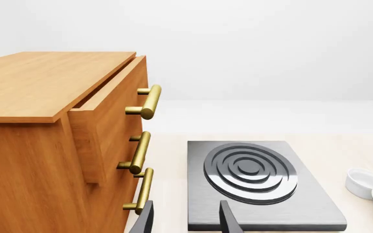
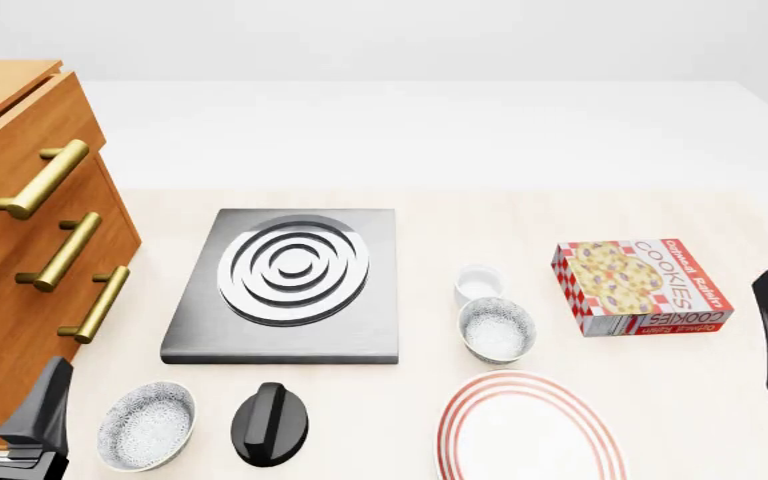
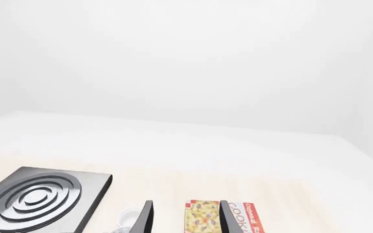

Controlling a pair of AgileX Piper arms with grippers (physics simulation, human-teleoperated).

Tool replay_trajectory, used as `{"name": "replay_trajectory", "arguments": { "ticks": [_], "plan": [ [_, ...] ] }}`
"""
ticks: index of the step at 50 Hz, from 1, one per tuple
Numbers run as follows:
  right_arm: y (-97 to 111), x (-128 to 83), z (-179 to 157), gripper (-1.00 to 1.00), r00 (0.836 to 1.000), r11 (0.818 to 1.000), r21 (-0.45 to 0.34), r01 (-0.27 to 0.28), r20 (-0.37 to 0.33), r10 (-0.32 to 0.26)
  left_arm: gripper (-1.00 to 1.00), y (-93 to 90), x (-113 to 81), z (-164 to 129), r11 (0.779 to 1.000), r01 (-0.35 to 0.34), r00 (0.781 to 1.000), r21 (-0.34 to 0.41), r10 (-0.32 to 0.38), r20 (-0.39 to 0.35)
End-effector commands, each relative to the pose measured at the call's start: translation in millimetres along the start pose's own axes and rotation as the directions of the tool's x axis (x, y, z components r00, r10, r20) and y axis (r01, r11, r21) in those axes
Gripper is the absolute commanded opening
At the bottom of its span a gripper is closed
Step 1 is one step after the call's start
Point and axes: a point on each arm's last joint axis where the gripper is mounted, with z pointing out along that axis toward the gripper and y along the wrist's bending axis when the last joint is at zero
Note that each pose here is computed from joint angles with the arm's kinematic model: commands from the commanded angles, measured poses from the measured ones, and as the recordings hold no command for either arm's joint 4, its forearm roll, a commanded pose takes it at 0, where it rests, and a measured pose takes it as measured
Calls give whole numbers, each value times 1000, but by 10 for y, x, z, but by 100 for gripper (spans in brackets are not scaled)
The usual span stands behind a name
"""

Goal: Pick the akita bowl between the plate and the ramekin and place it on the plate.

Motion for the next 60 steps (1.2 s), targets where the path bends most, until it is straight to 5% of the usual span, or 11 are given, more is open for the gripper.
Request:
{"name": "replay_trajectory", "arguments": {
  "ticks": [1,8,22,31,43,48,53,57,60],
  "plan": [
    [-4,-767,163,100,998,998,-70,-8,58,12,100,0,0,0,1000,0,1000,0,0,0],
    [-30,-1006,422,100,997,997,-37,74,29,-73,100,0,0,0,1000,0,1000,0,0,0],
    [30,-1150,1067,100,976,992,-102,76,-195,-95,100,0,0,0,1000,0,1000,0,0,0],
    [101,-1223,1280,100,962,985,-151,86,-243,-121,100,0,0,0,1000,0,1000,0,0,0],
    [197,-1055,1830,100,904,988,-157,3,-422,-70,100,0,0,0,1000,0,1000,0,0,0],
    [74,-890,2004,100,862,994,-108,22,-502,-74,100,0,0,0,1000,0,1000,0,0,0],
    [65,-821,2074,100,849,995,-101,18,-524,-68,100,0,0,0,1000,0,1000,0,0,0],
    [103,-605,2243,100,805,995,-103,-2,-590,-60,100,0,0,0,1000,0,1000,0,0,0],
    [85,-539,2296,100,796,995,-99,5,-601,-64,100,0,0,0,1000,0,1000,0,0,0]
  ]
}}
